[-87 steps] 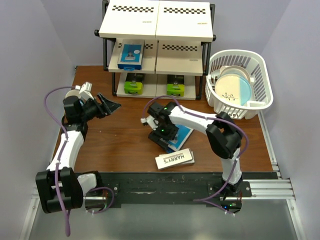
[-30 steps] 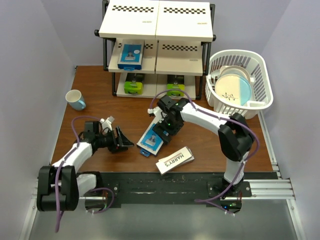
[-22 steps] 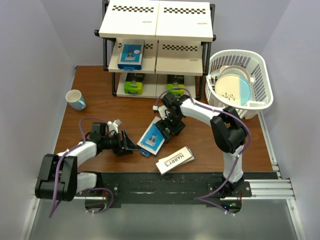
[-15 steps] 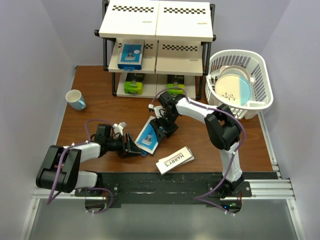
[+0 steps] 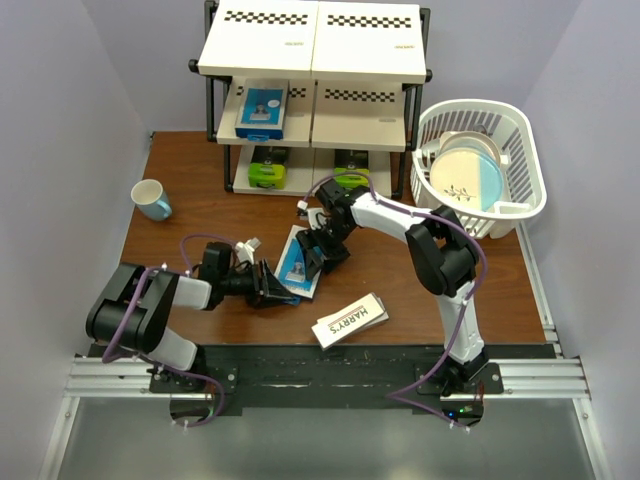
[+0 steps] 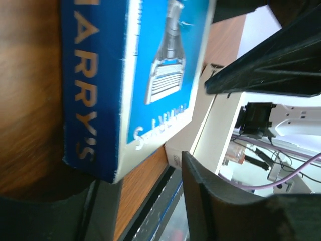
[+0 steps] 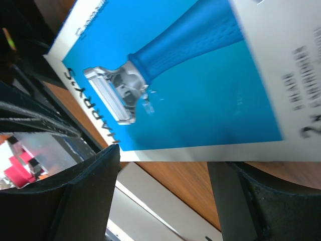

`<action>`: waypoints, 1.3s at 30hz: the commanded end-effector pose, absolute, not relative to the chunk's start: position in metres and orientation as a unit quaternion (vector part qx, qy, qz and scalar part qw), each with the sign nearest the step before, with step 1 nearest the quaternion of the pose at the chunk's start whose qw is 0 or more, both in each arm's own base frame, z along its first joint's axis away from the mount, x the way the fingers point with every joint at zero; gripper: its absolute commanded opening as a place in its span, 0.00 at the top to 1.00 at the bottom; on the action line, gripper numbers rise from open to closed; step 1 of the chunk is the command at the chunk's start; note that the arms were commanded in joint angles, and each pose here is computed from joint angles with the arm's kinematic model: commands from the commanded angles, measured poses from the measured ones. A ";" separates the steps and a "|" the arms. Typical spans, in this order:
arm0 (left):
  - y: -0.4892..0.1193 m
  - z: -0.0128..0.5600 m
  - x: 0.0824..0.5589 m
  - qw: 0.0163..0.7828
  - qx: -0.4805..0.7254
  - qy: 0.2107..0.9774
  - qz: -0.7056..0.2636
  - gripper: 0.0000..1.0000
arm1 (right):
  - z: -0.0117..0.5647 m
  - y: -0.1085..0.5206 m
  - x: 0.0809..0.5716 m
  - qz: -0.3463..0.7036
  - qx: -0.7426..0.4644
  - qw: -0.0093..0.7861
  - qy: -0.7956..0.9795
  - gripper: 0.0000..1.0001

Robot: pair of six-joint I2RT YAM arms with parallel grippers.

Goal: Place and organize the shaving razors onto the shelf

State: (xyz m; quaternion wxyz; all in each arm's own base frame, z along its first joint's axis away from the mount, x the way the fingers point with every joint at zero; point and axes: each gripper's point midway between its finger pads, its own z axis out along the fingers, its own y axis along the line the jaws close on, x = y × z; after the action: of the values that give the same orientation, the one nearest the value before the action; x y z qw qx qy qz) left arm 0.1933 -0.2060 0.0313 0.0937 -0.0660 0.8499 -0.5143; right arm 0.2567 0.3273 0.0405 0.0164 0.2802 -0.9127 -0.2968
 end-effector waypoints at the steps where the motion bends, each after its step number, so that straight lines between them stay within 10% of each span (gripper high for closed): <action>1: -0.213 0.048 0.207 0.154 -0.037 0.829 -0.537 0.45 | 0.051 0.344 0.254 -0.343 0.250 0.022 -0.905 0.27; 6: -0.211 0.051 0.220 0.202 -0.026 0.826 -0.525 0.49 | 0.044 0.352 0.248 -0.366 0.222 0.047 -0.903 0.27; 13: -0.210 0.058 0.230 0.232 -0.021 0.820 -0.522 0.81 | 0.036 0.359 0.249 -0.377 0.199 0.059 -0.903 0.27; 20: -0.206 0.048 0.236 0.239 -0.043 0.828 -0.505 0.83 | 0.035 0.358 0.248 -0.373 0.204 0.054 -0.903 0.27; 22: -0.208 0.054 0.239 0.249 -0.028 0.821 -0.514 0.99 | 0.039 0.357 0.248 -0.373 0.208 0.048 -0.903 0.27; 39: -0.230 0.216 0.230 0.399 0.208 0.637 -0.626 1.00 | 0.168 0.195 0.275 -0.246 0.301 -0.173 -0.905 0.24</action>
State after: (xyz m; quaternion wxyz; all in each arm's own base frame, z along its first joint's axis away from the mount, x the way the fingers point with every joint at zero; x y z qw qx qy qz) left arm 0.2329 -0.2251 0.1523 0.3336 0.1178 0.7182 -0.5991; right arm 0.2872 0.2392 0.1756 -0.1773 0.2917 -0.8902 -0.3016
